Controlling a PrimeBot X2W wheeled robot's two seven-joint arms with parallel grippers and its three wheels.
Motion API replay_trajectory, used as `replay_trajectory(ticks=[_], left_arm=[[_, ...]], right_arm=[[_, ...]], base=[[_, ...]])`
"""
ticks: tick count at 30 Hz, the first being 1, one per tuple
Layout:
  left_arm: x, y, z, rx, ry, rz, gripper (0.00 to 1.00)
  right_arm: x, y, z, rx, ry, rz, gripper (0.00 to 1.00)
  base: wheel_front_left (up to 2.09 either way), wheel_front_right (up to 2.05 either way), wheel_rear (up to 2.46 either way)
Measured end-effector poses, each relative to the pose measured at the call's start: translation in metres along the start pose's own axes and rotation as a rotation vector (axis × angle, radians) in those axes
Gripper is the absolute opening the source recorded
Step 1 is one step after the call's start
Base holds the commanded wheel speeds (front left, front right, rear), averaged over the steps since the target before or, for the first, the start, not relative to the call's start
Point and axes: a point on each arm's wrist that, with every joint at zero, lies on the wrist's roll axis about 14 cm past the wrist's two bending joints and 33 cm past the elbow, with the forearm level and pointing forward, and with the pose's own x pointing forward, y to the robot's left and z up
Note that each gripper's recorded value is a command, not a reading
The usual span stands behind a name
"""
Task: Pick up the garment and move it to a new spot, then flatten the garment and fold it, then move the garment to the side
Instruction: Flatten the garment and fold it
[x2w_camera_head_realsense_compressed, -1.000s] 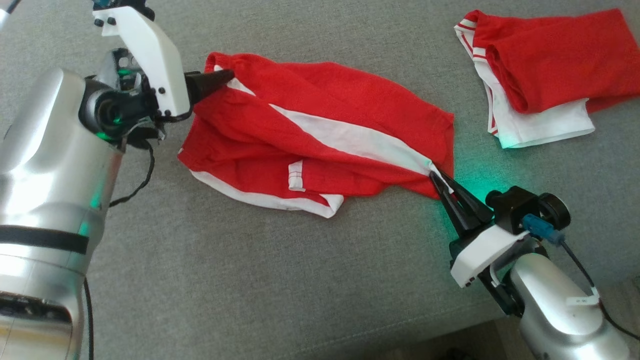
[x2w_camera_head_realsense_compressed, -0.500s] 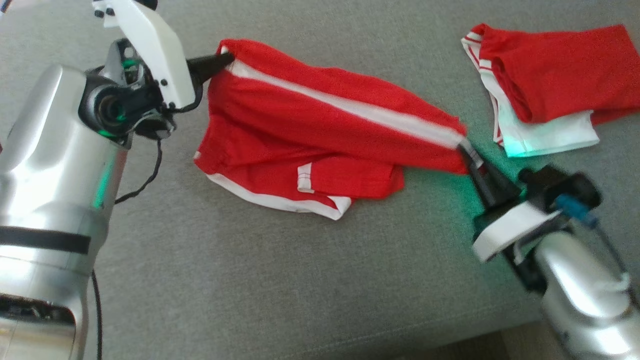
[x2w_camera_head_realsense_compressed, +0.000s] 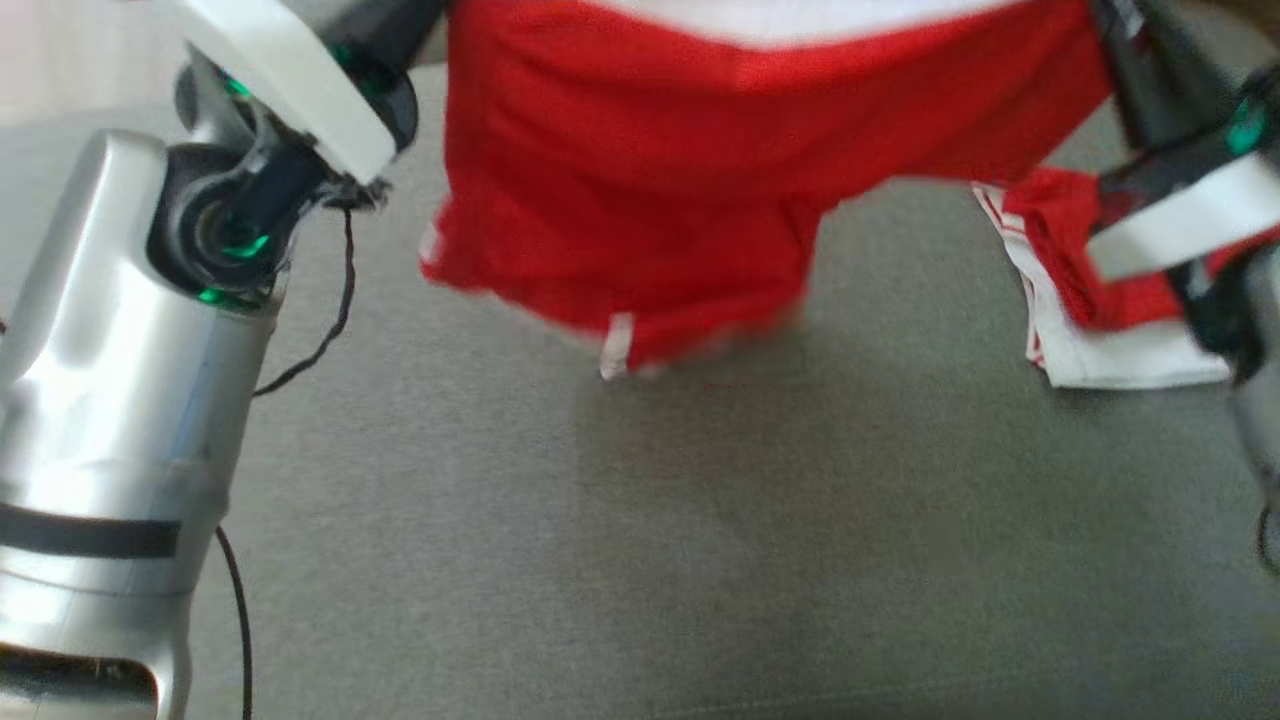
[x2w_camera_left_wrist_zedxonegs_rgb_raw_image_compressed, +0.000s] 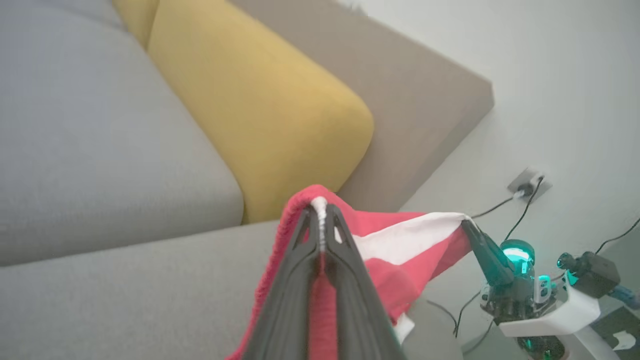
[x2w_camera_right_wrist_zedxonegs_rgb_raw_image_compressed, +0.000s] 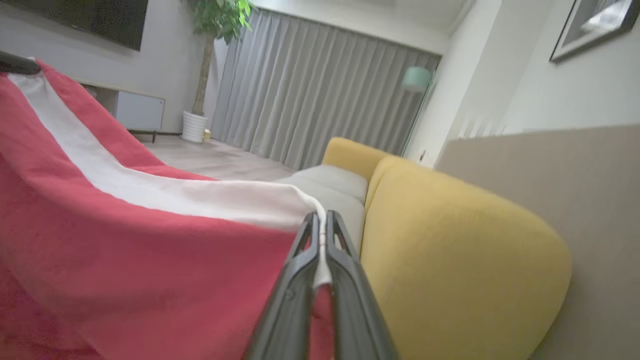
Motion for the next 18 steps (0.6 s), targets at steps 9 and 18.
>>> replay_trajectory(ticks=[9,18], left_arm=[[-0.058,-0.058,0.093,0.129,-0.381,-0.062,0.00],[-0.101,-0.062,0.068,0.252,-0.295,0.016,0.00]], right_arm=[[0.009,-0.012,0.107,-0.019,-0.266,-0.039,0.00],[-0.025,0.014,0.106,-0.002,-0.242,-0.005,0.00]], base=[[0.00,0.00,0.00],[0.00,0.00,0.00]])
